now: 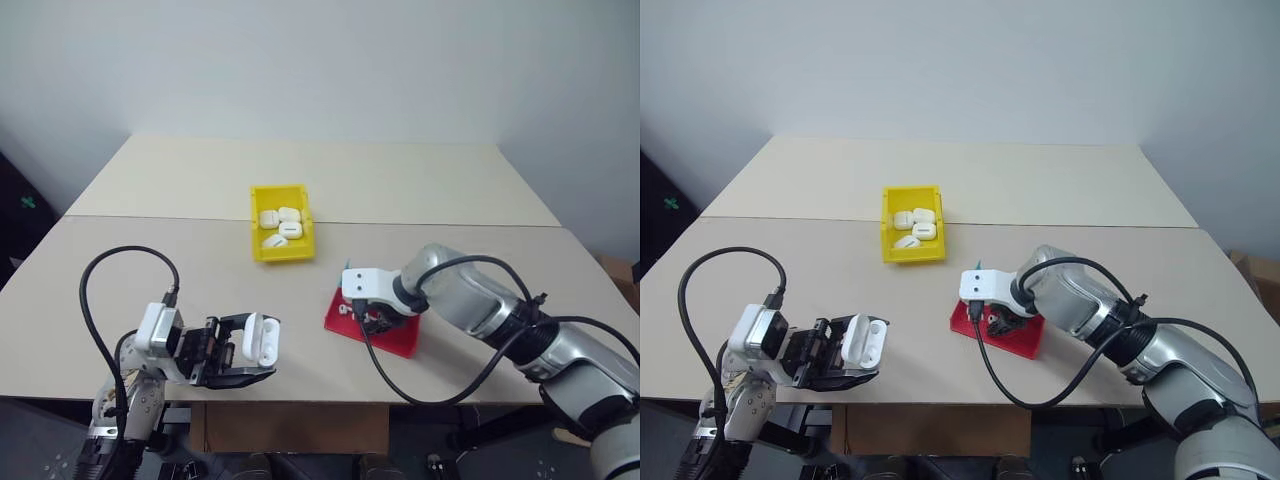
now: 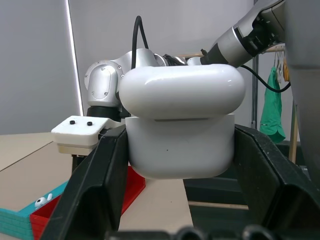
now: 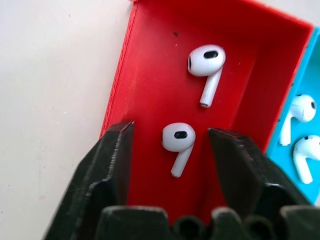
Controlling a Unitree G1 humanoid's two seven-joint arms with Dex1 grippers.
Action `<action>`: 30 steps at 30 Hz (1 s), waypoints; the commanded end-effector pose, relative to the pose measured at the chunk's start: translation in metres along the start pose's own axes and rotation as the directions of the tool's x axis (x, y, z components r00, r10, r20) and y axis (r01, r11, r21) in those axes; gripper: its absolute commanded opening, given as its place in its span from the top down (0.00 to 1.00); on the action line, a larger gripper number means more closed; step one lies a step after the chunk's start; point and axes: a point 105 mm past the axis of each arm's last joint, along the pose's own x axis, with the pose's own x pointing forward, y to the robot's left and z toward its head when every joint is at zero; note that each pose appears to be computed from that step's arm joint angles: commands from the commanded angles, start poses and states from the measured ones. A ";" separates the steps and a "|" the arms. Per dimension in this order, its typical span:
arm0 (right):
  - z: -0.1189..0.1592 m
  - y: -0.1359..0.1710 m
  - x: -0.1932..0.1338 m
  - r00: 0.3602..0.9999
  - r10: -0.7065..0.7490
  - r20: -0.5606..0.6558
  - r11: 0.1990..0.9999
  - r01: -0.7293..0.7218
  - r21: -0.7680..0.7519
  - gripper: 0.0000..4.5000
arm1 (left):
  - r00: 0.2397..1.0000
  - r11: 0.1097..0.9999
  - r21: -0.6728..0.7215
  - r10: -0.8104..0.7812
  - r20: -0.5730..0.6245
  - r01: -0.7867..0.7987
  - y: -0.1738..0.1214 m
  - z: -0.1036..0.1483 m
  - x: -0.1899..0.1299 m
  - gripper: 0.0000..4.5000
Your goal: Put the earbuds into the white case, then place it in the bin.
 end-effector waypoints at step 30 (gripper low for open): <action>-0.003 -0.007 -0.012 1.000 -0.027 -0.004 0.978 0.026 -0.207 0.55 | 1.000 0.999 0.030 0.011 -0.023 -0.010 -0.004 0.000 0.004 0.38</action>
